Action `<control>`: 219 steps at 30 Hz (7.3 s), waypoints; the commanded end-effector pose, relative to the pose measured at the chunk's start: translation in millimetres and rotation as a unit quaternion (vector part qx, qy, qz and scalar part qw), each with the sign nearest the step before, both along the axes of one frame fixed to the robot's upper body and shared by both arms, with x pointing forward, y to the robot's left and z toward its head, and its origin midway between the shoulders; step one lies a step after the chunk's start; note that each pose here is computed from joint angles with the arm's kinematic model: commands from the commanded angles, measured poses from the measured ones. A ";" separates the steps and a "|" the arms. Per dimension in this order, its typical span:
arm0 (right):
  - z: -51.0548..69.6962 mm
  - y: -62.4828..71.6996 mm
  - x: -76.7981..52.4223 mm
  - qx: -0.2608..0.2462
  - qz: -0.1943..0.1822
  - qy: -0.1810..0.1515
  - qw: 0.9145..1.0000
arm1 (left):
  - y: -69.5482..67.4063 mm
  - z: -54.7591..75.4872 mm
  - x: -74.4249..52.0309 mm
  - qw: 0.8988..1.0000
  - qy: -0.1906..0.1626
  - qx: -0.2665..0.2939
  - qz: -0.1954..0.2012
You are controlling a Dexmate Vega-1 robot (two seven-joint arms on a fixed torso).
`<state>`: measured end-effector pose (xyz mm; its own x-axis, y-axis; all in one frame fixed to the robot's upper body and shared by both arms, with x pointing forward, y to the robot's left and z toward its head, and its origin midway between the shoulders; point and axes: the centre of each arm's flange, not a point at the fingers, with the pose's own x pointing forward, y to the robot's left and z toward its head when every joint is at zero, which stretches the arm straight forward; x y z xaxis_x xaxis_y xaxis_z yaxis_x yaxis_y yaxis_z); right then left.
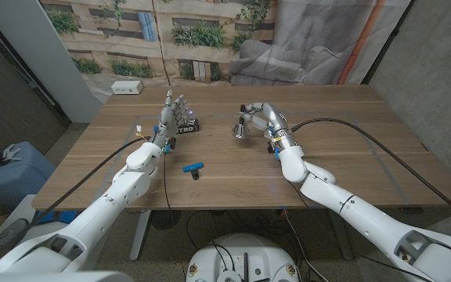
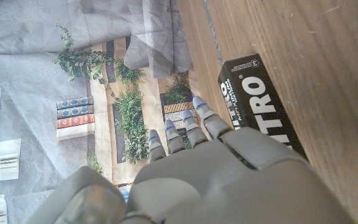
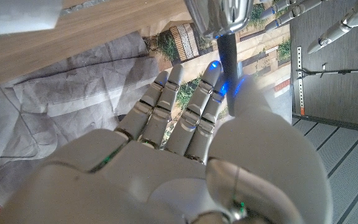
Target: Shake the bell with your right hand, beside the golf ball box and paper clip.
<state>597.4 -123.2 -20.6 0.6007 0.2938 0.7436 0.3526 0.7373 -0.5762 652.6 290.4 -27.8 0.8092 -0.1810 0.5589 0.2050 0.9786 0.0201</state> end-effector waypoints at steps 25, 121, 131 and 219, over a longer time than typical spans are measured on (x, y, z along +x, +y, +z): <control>10.8 2.0 -12.0 0.012 0.053 0.180 0.982 | -0.1 0.1 0.1 1.000 0.000 0.000 0.000; -16.1 31.0 -25.4 0.011 -0.013 -0.145 0.989 | 0.0 0.1 -0.2 1.000 0.000 0.000 0.000; -16.8 32.4 -24.3 0.008 -0.017 -0.137 0.990 | 0.1 0.2 -0.2 1.000 0.000 0.000 0.000; 17.5 -4.5 -18.5 0.059 0.113 0.302 0.945 | 0.2 0.2 -0.5 1.000 0.000 0.000 0.000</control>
<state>580.1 -123.4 -6.3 0.8490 0.3872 0.3596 -0.1498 0.8290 -0.5388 652.1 290.4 -27.7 0.8093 -0.1801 0.5591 0.2041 0.9787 0.0198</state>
